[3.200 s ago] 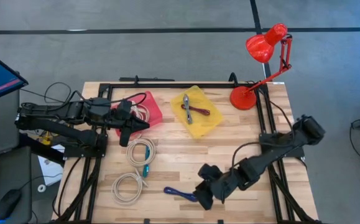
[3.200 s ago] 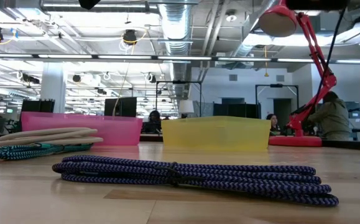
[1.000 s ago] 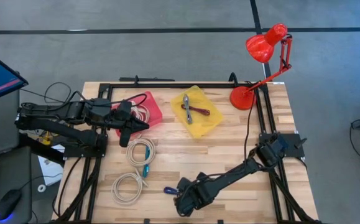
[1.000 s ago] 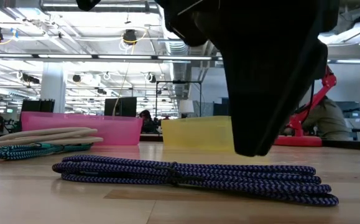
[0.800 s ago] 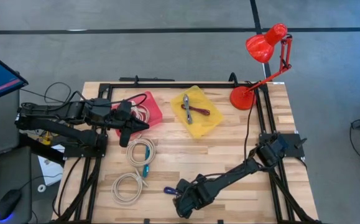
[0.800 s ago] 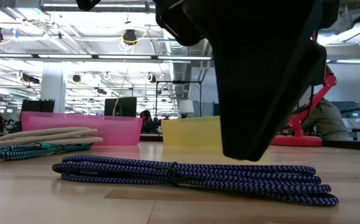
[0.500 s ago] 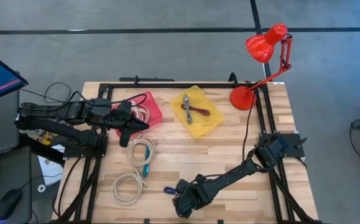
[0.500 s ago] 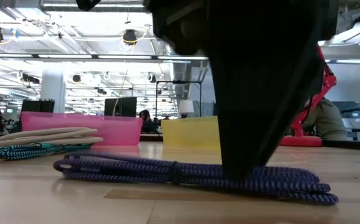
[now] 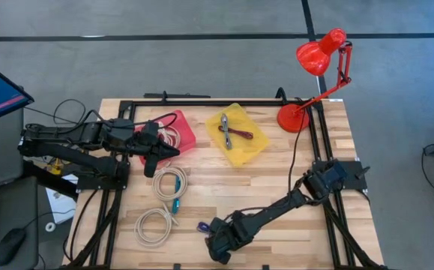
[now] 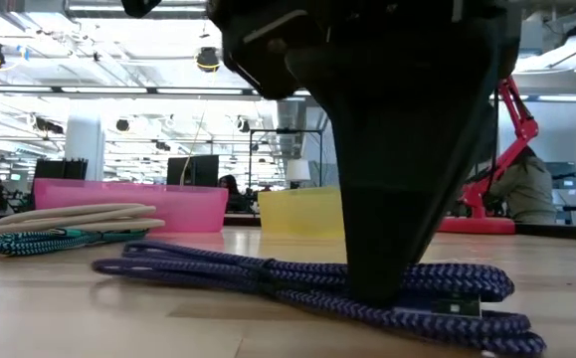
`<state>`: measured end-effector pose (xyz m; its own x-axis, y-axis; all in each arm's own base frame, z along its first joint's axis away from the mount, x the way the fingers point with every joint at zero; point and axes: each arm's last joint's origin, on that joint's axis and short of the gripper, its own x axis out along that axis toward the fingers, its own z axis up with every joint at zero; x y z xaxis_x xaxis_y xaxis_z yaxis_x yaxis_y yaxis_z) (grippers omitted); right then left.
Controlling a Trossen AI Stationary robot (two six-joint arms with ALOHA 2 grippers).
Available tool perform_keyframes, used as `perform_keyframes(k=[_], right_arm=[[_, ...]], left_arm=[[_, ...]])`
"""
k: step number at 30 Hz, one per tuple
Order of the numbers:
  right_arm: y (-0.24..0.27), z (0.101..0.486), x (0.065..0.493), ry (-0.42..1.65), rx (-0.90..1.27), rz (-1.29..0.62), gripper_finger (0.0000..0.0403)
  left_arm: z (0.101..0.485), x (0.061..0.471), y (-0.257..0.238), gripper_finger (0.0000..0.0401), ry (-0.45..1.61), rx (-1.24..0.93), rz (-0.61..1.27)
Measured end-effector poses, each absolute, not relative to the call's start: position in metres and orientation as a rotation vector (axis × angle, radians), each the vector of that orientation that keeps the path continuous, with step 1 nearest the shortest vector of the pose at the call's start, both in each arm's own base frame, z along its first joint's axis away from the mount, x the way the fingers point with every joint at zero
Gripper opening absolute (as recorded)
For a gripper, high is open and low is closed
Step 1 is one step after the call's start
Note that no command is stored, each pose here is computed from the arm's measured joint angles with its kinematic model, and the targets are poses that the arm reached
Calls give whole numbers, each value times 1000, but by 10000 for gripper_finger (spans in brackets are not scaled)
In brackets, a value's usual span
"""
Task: Pick & Place USB Port
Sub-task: Put the blue charger cable into the yellow transparent bin
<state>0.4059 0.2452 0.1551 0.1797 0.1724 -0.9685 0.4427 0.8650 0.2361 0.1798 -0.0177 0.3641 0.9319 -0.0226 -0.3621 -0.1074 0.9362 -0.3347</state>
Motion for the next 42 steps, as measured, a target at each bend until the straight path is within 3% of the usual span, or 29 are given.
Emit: perform_keyframes(k=[10,19,30,42], right_arm=[[246,204,407,1416,432,-171,4],[219,264,395,1412,265,-356,1],[163,340,374,1179,238,-460,0],[66,405,354,1010,172,-541,0]], left_arm=[[364,180,-18,26,371,-357,44],[364,180,-18,26,374,-356,45],[363,180,-18,26,377,-356,46],[363,180,-18,26,377,-356,46]])
